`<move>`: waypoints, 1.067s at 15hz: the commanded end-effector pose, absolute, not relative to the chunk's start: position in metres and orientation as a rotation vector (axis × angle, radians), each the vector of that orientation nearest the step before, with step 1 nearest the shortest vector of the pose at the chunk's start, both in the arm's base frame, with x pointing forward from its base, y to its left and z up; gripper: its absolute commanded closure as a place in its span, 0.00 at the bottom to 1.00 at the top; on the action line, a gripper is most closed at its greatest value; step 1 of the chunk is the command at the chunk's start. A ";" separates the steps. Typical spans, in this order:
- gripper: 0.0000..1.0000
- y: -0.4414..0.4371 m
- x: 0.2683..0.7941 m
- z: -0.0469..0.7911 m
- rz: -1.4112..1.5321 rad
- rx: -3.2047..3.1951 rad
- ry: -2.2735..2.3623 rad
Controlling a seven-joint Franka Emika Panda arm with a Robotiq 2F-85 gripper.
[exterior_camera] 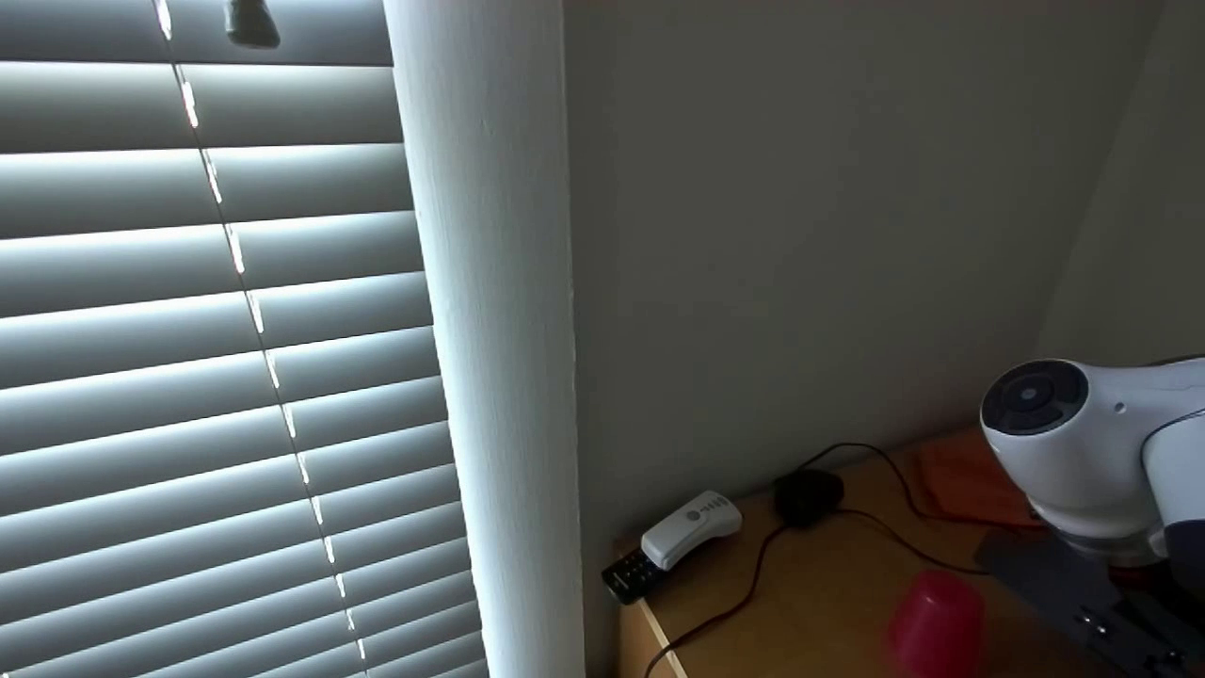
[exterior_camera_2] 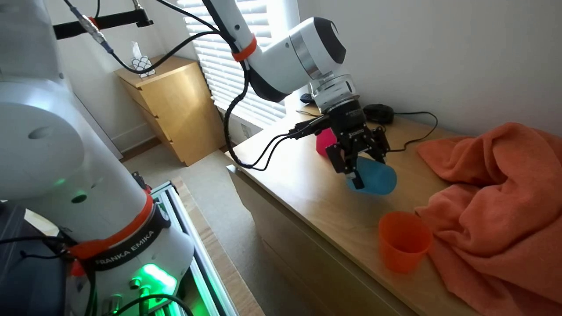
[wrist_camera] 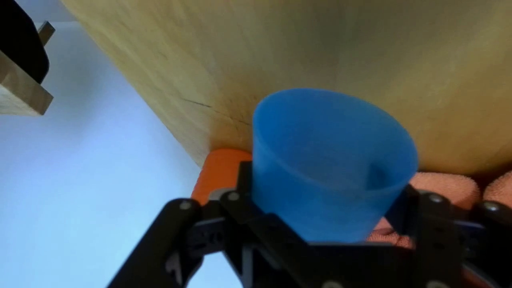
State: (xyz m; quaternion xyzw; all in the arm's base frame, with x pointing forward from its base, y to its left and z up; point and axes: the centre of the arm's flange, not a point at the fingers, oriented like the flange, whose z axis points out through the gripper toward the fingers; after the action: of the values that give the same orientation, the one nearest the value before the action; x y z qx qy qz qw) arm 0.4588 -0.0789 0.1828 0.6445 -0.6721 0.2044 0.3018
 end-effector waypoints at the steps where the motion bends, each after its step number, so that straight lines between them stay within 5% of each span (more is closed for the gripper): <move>1: 0.51 -0.068 0.461 0.175 0.642 1.724 -1.690; 16: 0.51 -0.036 0.464 0.178 0.872 1.841 -1.366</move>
State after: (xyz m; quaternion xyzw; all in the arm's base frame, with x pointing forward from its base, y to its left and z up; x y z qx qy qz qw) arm 0.4732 -0.0281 0.1807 0.6973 -0.5308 0.3361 0.3451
